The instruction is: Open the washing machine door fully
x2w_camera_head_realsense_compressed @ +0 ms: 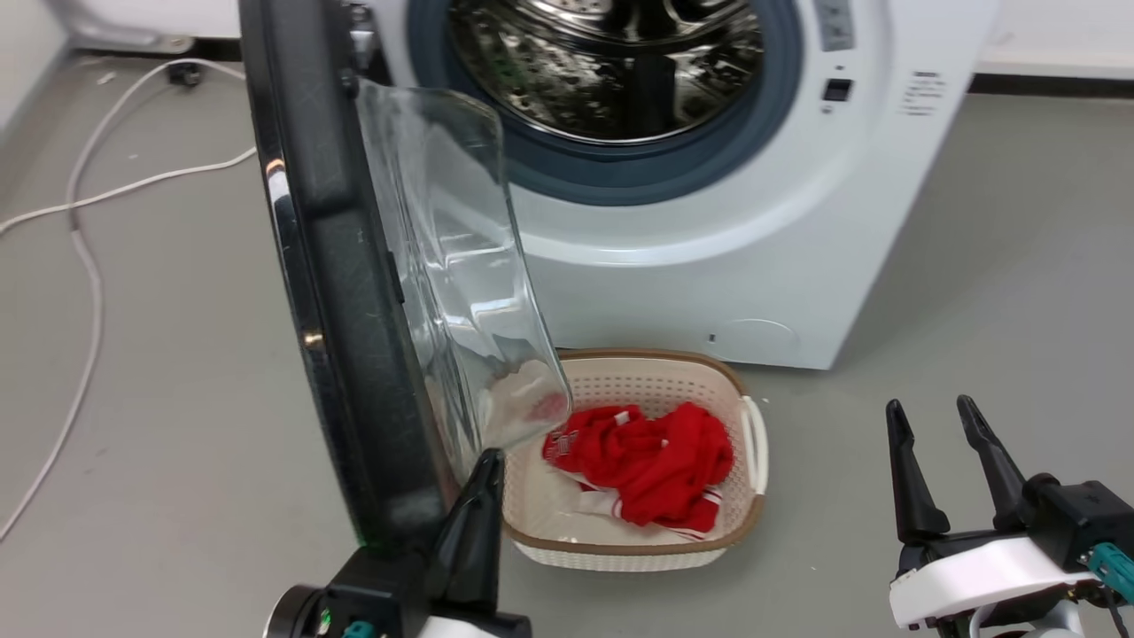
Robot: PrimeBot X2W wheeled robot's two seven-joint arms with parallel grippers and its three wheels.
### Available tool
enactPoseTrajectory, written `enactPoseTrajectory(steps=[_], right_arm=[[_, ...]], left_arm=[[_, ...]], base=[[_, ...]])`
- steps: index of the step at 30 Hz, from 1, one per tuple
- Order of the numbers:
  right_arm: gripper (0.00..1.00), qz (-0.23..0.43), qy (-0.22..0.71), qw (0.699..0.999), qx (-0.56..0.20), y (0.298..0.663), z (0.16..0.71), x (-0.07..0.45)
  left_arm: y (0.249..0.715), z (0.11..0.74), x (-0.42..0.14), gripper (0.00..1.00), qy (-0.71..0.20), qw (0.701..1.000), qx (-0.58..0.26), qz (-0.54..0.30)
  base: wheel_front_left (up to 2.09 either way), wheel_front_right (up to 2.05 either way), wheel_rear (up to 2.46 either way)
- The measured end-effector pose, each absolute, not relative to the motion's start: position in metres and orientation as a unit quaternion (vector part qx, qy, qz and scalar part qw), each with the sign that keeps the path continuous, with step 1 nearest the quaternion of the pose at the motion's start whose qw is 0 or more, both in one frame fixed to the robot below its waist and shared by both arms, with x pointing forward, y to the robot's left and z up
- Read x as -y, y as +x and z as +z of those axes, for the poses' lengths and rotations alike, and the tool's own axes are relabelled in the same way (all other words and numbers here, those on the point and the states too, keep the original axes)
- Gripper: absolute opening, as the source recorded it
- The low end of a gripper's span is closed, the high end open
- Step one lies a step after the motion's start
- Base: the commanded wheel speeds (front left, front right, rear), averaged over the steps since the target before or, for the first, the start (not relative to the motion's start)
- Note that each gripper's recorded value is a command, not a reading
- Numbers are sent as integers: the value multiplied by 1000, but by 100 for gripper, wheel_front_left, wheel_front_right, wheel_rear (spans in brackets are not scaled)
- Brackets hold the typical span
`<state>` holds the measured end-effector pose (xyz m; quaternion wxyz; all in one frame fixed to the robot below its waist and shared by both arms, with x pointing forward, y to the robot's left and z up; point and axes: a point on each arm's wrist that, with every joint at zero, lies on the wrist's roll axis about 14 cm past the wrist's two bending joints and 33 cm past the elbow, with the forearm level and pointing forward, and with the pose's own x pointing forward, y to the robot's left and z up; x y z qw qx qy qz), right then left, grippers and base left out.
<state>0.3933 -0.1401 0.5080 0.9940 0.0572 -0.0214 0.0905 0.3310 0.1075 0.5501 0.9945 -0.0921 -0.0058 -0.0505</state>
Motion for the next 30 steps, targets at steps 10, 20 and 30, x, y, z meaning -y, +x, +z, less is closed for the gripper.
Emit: enactPoseTrajectory(steps=[10, 20, 30], right_arm=[[100, 146, 61, 987, 13, 404, 506, 101], [100, 178, 60, 982, 9, 412, 505, 78], [100, 178, 62, 982, -7, 419, 493, 76]], left_arm=[[304, 542, -166, 0, -71, 996, -2, 59], [290, 532, -220, 0, -29, 990, -9, 140], [303, 542, -270, 0, -11, 979, 23, 200]], base=[[0, 0, 0], [0, 0, 0], [0, 0, 0]])
